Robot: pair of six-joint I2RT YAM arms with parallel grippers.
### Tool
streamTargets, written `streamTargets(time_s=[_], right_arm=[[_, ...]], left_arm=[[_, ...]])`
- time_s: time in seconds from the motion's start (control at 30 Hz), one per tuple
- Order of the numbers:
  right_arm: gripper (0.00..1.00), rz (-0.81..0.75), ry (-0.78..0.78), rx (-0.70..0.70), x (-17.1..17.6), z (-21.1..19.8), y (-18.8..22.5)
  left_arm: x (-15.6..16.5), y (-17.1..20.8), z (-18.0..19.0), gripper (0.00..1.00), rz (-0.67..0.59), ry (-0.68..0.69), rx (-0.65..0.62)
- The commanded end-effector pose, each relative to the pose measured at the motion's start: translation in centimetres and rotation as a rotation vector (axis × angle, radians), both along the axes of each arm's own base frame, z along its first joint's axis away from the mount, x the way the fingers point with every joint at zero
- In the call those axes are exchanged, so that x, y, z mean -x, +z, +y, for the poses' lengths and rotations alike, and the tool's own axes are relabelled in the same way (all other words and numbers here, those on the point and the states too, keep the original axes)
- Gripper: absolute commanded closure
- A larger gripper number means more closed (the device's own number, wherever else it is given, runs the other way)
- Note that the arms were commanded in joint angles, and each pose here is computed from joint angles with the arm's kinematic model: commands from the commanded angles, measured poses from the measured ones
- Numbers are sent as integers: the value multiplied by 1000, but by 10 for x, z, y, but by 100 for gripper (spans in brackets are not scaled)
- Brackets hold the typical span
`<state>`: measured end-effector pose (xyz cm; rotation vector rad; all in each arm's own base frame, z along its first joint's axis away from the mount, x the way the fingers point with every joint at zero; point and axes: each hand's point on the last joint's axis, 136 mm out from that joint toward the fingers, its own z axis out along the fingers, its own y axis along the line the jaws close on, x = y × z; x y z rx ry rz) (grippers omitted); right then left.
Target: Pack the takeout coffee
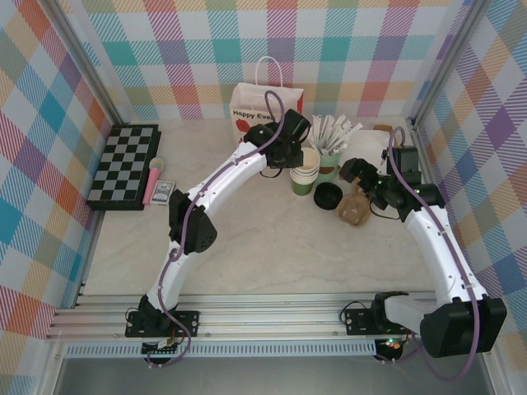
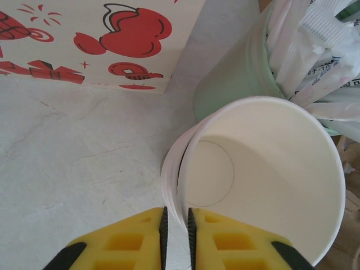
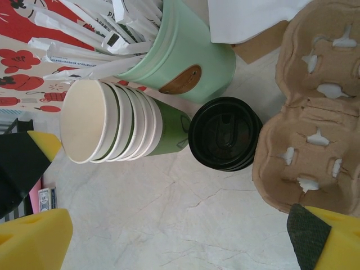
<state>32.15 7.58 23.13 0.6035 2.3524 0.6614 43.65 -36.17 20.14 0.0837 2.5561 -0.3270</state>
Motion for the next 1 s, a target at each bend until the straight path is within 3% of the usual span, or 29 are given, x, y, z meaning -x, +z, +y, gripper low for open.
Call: streamTargets(time_s=[0.0,0.17,0.33,0.7,0.97], right_arm=[[0,11,8,25,1,-2,-5],[0,8,8,31,3,-3,-5],[0,13,10,34,4,-3,-6],[0,13,12,34,4,-3,-7],[0,11,13,33,3,-3,-6]], left_arm=[[3,-9,-4,76,10,-19,-39],[1,-14,-9,76,21,-30,-34],[0,-12,-10,83,13,-30,-29],[2,-6,-7,82,6,-43,-43],[2,-5,-9,92,4,-49,-35]])
